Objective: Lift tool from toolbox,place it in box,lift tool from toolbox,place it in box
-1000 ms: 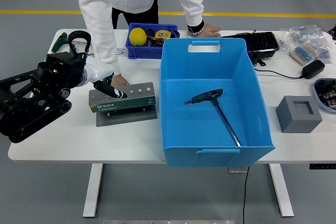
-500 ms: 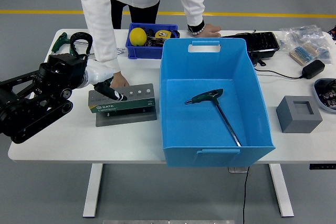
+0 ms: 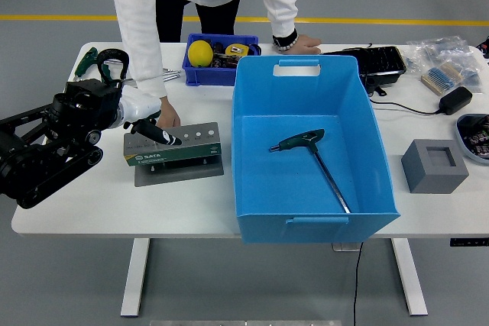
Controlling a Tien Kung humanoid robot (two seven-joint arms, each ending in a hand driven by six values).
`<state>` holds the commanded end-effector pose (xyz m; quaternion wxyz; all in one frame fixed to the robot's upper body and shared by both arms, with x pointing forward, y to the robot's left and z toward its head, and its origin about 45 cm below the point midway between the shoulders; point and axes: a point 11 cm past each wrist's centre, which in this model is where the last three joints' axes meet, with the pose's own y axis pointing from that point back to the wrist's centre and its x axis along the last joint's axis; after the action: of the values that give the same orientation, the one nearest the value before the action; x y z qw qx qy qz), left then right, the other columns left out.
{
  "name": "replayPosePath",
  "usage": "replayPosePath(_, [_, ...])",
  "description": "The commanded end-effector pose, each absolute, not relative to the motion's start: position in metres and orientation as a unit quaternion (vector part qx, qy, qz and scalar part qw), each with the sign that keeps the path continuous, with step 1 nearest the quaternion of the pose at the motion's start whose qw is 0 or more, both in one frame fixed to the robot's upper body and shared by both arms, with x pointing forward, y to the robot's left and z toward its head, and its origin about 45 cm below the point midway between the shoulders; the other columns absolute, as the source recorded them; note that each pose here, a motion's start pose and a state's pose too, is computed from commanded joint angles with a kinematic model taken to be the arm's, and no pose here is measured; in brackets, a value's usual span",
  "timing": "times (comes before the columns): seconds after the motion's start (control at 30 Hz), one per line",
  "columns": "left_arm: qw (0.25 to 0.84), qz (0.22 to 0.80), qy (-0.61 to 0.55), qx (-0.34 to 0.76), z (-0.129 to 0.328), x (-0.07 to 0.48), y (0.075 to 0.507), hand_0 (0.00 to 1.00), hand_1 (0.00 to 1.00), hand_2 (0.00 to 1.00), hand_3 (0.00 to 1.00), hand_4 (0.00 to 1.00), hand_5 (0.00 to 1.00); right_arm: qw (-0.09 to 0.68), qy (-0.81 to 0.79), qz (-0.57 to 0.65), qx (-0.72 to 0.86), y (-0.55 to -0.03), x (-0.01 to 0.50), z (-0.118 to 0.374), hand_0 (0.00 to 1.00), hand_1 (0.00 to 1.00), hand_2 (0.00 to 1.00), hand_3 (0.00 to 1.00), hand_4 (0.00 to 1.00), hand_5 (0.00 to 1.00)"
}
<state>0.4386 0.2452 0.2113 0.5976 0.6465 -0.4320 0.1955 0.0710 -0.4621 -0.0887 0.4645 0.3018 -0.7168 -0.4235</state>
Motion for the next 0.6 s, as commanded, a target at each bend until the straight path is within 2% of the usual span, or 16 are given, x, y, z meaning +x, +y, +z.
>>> replayPosePath(0.13, [0.598, 0.211, -0.455, 0.626, 0.212, 0.443, 0.246, 0.384, 0.153, 0.154, 0.215, 0.94, 0.839, 0.465, -0.716, -0.424, 0.301, -0.462, 0.07, -0.089, 0.723, 0.694, 0.747, 0.562, 0.791, 0.712])
replayPosePath(0.17, [0.598, 0.215, -0.459, 0.621, 0.212, 0.443, 0.246, 0.218, 0.074, 0.103, 0.13, 0.898, 0.67, 0.465, -0.716, -0.424, 0.301, -0.462, 0.069, -0.089, 0.723, 0.695, 0.747, 0.562, 0.791, 0.712])
replayPosePath(0.33, [0.602, 0.238, -0.483, 0.589, 0.216, 0.446, 0.245, 0.218, 0.074, 0.103, 0.13, 0.898, 0.67, 0.465, -0.716, -0.425, 0.3, -0.461, 0.068, -0.09, 0.723, 0.695, 0.747, 0.562, 0.791, 0.712])
replayPosePath(0.37, [0.603, 0.242, -0.489, 0.582, 0.217, 0.447, 0.244, 0.155, 0.002, 0.05, 0.088, 0.778, 0.468, 0.465, -0.716, -0.425, 0.3, -0.461, 0.068, -0.09, 0.723, 0.695, 0.747, 0.562, 0.791, 0.712])
replayPosePath(0.6, [0.609, 0.261, -0.515, 0.545, 0.225, 0.448, 0.24, 0.14, 0.002, 0.032, 0.071, 0.752, 0.461, 0.465, -0.716, -0.426, 0.3, -0.461, 0.067, -0.09, 0.723, 0.695, 0.747, 0.562, 0.79, 0.712])
